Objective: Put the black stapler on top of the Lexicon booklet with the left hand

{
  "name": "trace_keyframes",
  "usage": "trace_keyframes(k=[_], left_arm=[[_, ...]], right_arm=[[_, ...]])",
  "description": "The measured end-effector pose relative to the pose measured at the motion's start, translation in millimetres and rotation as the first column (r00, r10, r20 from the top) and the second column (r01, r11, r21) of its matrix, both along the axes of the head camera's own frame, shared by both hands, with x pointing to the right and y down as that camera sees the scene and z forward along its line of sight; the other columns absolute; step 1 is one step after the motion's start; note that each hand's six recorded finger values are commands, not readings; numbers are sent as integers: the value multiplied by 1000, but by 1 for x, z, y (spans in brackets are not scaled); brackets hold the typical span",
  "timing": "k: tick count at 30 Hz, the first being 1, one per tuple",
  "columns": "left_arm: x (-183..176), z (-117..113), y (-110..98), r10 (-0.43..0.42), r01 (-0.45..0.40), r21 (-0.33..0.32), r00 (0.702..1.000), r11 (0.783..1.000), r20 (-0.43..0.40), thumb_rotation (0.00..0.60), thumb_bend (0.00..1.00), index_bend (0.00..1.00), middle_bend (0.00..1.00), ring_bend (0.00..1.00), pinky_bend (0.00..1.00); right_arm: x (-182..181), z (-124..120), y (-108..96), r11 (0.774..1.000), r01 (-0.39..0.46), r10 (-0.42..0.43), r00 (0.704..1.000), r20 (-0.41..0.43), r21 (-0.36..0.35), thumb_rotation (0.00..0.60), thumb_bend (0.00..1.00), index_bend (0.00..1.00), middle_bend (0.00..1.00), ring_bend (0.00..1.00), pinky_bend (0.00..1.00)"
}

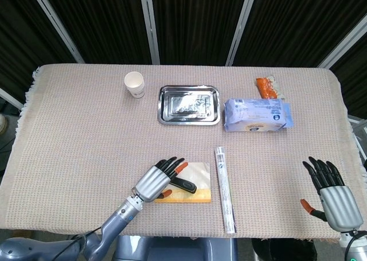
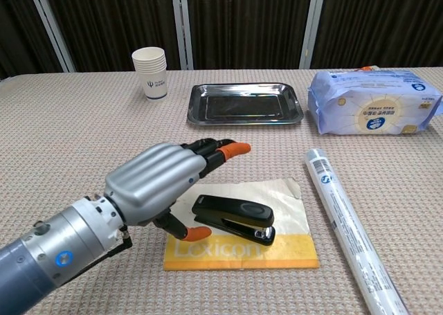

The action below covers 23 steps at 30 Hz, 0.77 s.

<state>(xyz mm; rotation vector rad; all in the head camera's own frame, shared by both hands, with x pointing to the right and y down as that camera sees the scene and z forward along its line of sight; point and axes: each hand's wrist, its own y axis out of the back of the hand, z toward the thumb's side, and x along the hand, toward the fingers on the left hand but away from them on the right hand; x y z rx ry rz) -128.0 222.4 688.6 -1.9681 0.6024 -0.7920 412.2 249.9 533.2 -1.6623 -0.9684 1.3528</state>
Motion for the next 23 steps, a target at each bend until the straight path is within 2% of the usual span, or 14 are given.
trace_keyframes(k=[4, 7, 10, 12, 13, 16, 17, 20, 21, 23], left_arm=[[-34, -28, -11, -30, 30, 53, 1000, 998, -4, 600, 174, 0, 3, 16, 196], [-74, -55, -19, -79, 78, 94, 997, 993, 7, 600, 173, 0, 0, 8, 191], [-124, -83, -24, -145, 138, 117, 988, 983, 48, 600, 181, 0, 0, 1, 191], [-164, -103, -24, -213, 198, 139, 971, 970, 104, 600, 188, 0, 0, 0, 188], [-183, -112, -22, -249, 230, 147, 959, 962, 134, 600, 191, 0, 0, 0, 184], [-243, -136, -8, -385, 356, 157, 889, 921, 248, 600, 194, 0, 0, 0, 160], [-263, -142, 0, -439, 409, 161, 851, 898, 289, 600, 198, 0, 0, 0, 150], [-299, -149, 20, -538, 513, 170, 767, 841, 350, 600, 209, 0, 0, 0, 129], [-304, -149, 25, -549, 528, 164, 757, 833, 354, 600, 208, 0, 0, 0, 127], [-310, -147, 32, -550, 541, 134, 756, 830, 355, 600, 205, 0, 0, 0, 126]], right_arm=[[5, -3, -2, 1000, -22, 22, 1000, 3, 15, 600, 172, 0, 0, 0, 0], [7, -5, -4, 999, -34, 33, 999, 16, 17, 600, 172, 0, 0, 0, 0], [10, -7, -6, 998, -51, 51, 998, 29, 20, 600, 171, 0, 0, 0, 0], [13, -7, -8, 998, -63, 63, 998, 17, 28, 600, 171, 0, 0, 0, 0], [14, -7, -8, 997, -68, 68, 998, 8, 30, 600, 171, 0, 0, 0, 0], [16, -2, -9, 997, -80, 80, 997, -18, 24, 600, 172, 0, 0, 0, 0], [15, 0, -9, 997, -78, 78, 997, -22, 21, 600, 171, 0, 0, 0, 0], [10, 3, -7, 998, -61, 61, 998, -24, 8, 600, 172, 0, 0, 0, 0], [7, 4, -6, 999, -53, 53, 998, -20, 3, 600, 172, 0, 0, 0, 0], [5, 6, -6, 999, -45, 45, 999, -17, -4, 600, 172, 0, 0, 0, 0]])
